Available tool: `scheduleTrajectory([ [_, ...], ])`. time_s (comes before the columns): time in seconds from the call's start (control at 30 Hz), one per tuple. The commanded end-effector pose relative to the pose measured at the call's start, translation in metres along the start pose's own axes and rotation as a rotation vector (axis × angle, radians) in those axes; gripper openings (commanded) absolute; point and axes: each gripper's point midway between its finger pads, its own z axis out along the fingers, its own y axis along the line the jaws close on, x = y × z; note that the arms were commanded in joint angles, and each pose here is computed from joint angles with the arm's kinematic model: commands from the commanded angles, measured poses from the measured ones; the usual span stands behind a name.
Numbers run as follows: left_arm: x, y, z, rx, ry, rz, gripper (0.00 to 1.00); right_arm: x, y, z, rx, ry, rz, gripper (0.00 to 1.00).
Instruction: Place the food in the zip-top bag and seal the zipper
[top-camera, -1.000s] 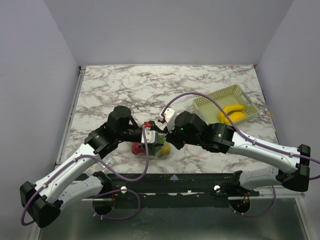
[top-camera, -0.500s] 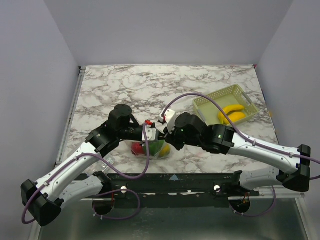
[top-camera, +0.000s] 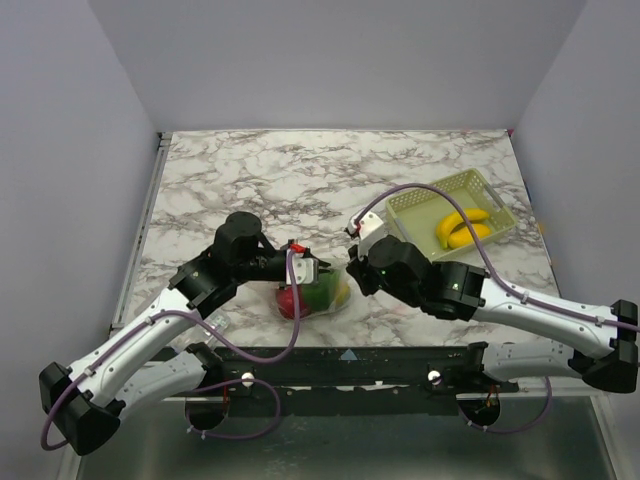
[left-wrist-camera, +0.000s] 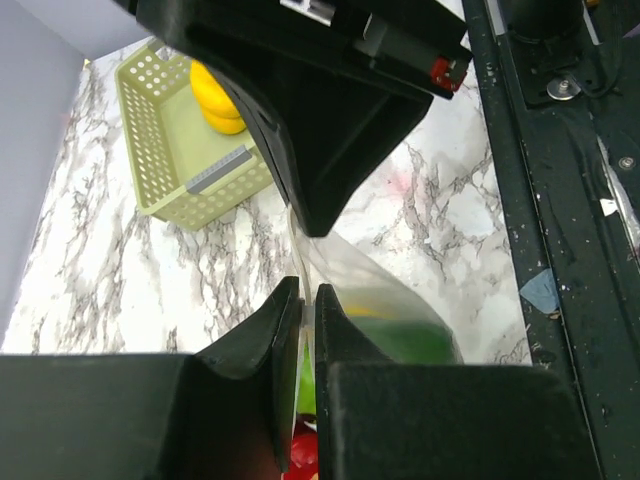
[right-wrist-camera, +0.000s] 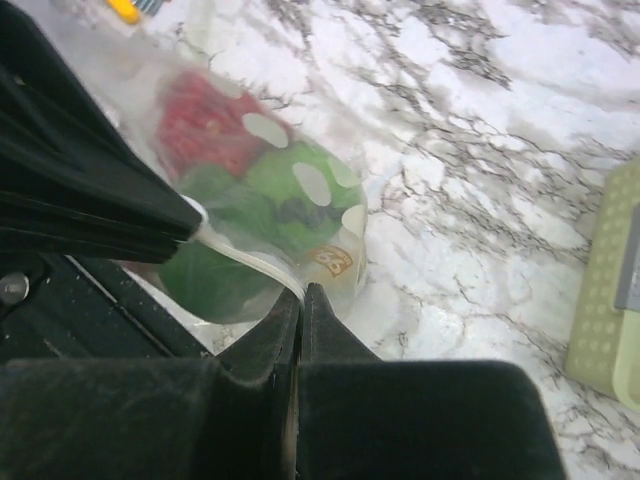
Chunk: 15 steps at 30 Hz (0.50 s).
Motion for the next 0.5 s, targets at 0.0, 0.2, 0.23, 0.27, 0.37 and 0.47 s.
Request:
scheduleTrajectory([
  [0.0, -0.003, 0.003, -0.008, -0.038, 0.009, 0.042, 0.0, 0.002, -0.045, -0.011, 0.217, -0.039, 0.053, 0.0],
  [0.2, -0.002, 0.004, -0.017, -0.059, 0.058, 0.015, 0.0, 0.006, -0.056, -0.013, 0.267, -0.035, 0.046, 0.0],
  [0.23, -0.002, 0.004, -0.02, -0.068, 0.073, 0.007, 0.0, 0.008, -0.058, -0.012, 0.279, -0.031, 0.042, 0.0],
  [0.27, -0.001, 0.004, -0.023, -0.078, 0.085, -0.003, 0.0, 0.01, -0.06, -0.012, 0.291, -0.029, 0.04, 0.0],
  [0.37, 0.006, 0.0, -0.032, -0.102, 0.13, -0.035, 0.0, 0.011, -0.065, -0.012, 0.317, -0.032, 0.045, 0.0],
  [0.47, 0.016, -0.006, -0.039, -0.124, 0.168, -0.07, 0.0, 0.011, -0.073, -0.013, 0.358, -0.035, 0.044, 0.0],
])
